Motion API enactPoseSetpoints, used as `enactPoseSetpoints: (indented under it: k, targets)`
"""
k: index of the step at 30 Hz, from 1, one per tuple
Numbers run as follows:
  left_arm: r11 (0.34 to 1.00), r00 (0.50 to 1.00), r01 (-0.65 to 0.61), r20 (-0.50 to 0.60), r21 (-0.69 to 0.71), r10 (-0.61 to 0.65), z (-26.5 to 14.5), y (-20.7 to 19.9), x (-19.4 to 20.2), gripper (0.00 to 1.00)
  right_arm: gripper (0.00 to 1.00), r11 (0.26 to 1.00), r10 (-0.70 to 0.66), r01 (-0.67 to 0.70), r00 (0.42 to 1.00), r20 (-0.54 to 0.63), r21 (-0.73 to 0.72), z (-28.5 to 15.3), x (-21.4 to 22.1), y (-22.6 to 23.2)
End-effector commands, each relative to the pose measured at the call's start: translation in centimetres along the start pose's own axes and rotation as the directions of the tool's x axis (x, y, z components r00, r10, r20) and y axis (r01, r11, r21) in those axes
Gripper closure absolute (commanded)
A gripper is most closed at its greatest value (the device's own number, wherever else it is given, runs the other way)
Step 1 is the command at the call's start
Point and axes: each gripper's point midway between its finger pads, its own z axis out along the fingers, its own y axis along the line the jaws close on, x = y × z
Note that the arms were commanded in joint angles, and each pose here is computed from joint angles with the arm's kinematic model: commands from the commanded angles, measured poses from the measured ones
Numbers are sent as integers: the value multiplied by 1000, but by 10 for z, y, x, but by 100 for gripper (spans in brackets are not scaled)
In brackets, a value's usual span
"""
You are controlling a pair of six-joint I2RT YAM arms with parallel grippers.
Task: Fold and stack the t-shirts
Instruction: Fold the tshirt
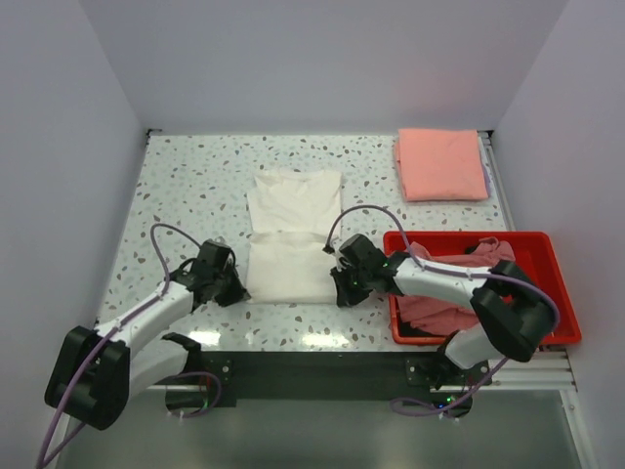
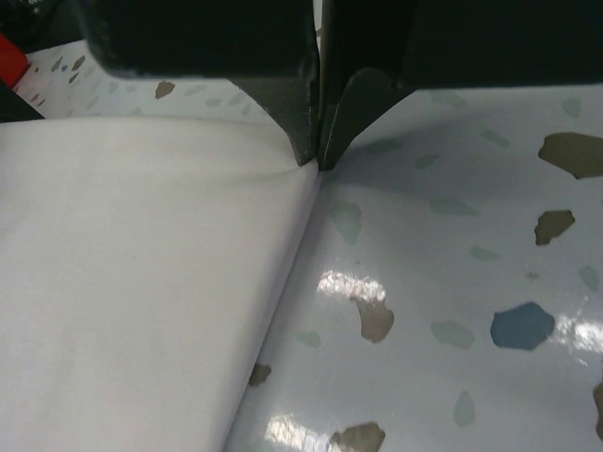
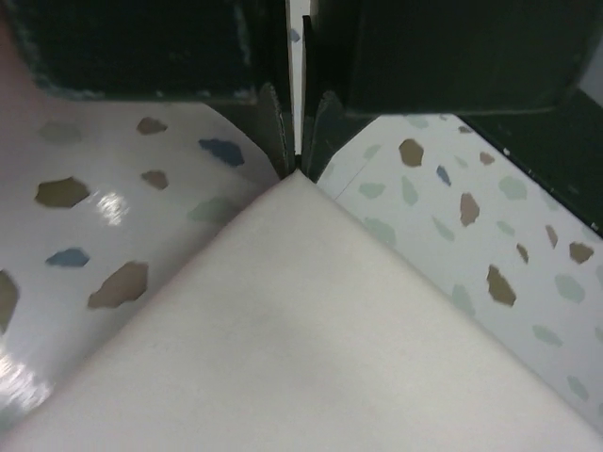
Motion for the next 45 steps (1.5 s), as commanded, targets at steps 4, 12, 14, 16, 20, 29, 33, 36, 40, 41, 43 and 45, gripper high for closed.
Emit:
enactPoseSetpoints:
  k: [4,12,14,16,20,29,33,36,40,41,43,45]
  targets:
    - [1000,996,28,-83,-11,-29,-24,10,40,100,100,995,47,-53,996,-70,-83,-33,49,25]
    - [995,999,37,8,95,-38,-93,-16,24,100,100,962,44,-58,997,-58,-269,-103,51,69]
    - [990,999,34,34,136,-39,-113,-26,17,100,100,952,39,-53,998,-52,-303,-119,47,79]
    - [987,996,31,72,161,-43,-129,-31,9,100,100,938,30,-45,998,-48,-344,-138,45,89]
    - [974,986,13,160,225,-50,-172,-47,-11,100,100,915,16,-29,999,-36,-402,-164,41,102]
    - [964,953,-60,301,261,-22,-205,-71,-48,100,100,890,15,-22,1000,-17,-455,-188,28,118]
    - [968,936,-64,350,241,-26,-202,-79,-66,100,100,904,28,-43,999,-42,-426,-182,24,114]
    - [971,934,-68,356,230,-19,-192,-86,-73,100,100,904,49,-68,997,-54,-423,-176,17,109]
    - [985,932,-44,363,165,-19,-174,-85,-85,100,100,895,80,-86,996,-32,-438,-168,2,96]
    - [986,930,-44,367,161,-18,-168,-90,-89,100,100,893,91,-94,995,-30,-441,-167,-1,93]
    - [985,925,-49,381,163,-17,-164,-96,-96,100,100,891,111,-112,993,-28,-441,-161,-10,85]
    - [990,922,-44,387,134,-12,-157,-98,-103,100,100,886,114,-106,993,-9,-451,-159,-20,82]
